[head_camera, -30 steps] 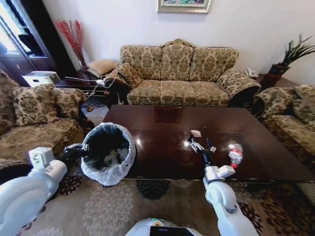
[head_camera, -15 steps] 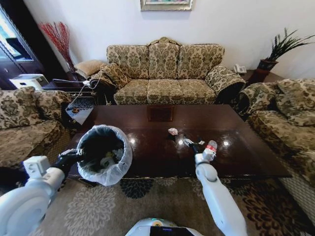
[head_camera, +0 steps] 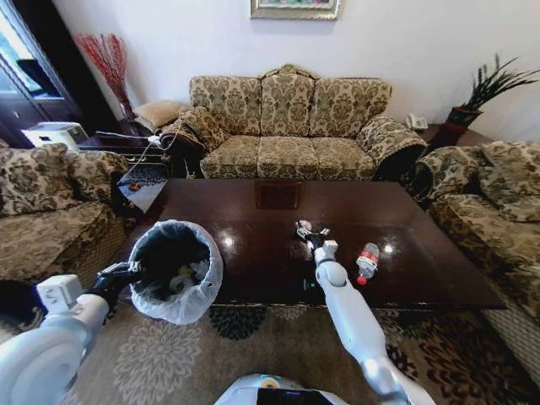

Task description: Move to the front of the table and place the trash on the table into the trash bin.

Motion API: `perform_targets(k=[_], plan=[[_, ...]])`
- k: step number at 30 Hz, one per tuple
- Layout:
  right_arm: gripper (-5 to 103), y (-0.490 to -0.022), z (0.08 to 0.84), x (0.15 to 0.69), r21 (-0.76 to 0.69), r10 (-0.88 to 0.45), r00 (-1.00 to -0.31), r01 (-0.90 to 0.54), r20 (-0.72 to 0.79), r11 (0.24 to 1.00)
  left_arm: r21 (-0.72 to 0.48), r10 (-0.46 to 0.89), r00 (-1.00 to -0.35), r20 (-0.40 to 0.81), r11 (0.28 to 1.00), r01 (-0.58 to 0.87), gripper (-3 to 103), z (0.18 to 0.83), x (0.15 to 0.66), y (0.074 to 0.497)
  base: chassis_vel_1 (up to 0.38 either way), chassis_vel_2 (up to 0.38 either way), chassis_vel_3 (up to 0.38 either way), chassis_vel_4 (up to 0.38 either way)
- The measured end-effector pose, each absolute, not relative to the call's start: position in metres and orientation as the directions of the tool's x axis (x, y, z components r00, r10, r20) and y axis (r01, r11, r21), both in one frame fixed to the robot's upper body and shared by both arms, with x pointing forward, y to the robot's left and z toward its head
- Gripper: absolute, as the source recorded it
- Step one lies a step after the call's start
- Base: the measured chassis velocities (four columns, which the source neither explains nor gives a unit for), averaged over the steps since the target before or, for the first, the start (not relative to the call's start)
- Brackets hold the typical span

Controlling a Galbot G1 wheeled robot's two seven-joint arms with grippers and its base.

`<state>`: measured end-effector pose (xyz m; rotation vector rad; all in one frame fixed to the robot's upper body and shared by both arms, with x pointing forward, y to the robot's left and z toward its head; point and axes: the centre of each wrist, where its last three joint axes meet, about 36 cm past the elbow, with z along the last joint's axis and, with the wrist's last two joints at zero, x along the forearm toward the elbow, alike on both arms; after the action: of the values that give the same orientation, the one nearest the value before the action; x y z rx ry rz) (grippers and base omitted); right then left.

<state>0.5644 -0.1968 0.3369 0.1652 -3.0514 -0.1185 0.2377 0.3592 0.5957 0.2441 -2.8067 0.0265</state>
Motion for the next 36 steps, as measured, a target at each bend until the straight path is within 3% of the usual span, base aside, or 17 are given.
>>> perform_targets(k=[4,12,14,16,17,22,26,27,28,36], plan=[[91,-0.194,0.336,0.566,0.094,-0.115,-0.987,-0.105,0.112,0.990,0.006,-0.172,-0.932,0.319,0.984,-0.179,2,0.595,0.237,0.360,0.000,0.000,0.000,0.000],[58,-0.201,0.315,0.562,0.121,-0.109,-0.979,-0.090,0.169,0.989,-0.009,-0.185,-0.937,0.297,0.981,-0.196,2,0.594,0.237,0.359,0.000,0.000,0.000,0.000],[58,-0.201,0.314,0.562,0.122,-0.109,-0.979,-0.089,0.171,0.989,-0.009,-0.185,-0.937,0.297,0.980,-0.197,2,0.594,0.238,0.359,0.000,0.000,0.000,0.000],[47,-0.201,0.313,0.562,0.124,-0.110,-0.979,-0.089,0.173,0.988,-0.012,-0.185,-0.937,0.295,0.980,-0.197,2,0.594,0.237,0.359,0.000,0.000,0.000,0.000],[47,-0.201,0.313,0.562,0.124,-0.110,-0.979,-0.089,0.173,0.988,-0.012,-0.185,-0.937,0.295,0.980,-0.197,2,0.594,0.237,0.359,0.000,0.000,0.000,0.000],[20,-0.201,0.308,0.560,0.134,-0.108,-0.975,-0.083,0.194,0.987,-0.016,-0.181,-0.937,0.298,0.981,-0.194,2,0.594,0.237,0.359,0.000,0.000,0.000,0.000],[15,-0.202,0.308,0.560,0.140,-0.106,-0.974,-0.079,0.198,0.987,-0.018,-0.180,-0.937,0.299,0.981,-0.194,2,0.594,0.237,0.359,0.000,0.000,0.000,0.000],[4,-0.202,0.308,0.560,0.144,-0.104,-0.974,-0.075,0.201,0.987,-0.019,-0.180,-0.937,0.300,0.981,-0.194,2,0.593,0.236,0.359,0.000,0.000,0.000,0.000],[2,-0.202,0.307,0.559,0.147,-0.102,-0.974,-0.073,0.203,0.987,-0.020,-0.179,-0.937,0.300,0.981,-0.194,2,0.593,0.236,0.359,0.000,0.000,0.000,0.000],[0,-0.206,0.340,0.532,0.203,-0.144,-0.985,-0.123,0.091,0.971,0.014,-0.144,-0.942,0.305,0.989,-0.146,2,0.604,0.243,0.360,0.000,0.000,0.000,0.000]])
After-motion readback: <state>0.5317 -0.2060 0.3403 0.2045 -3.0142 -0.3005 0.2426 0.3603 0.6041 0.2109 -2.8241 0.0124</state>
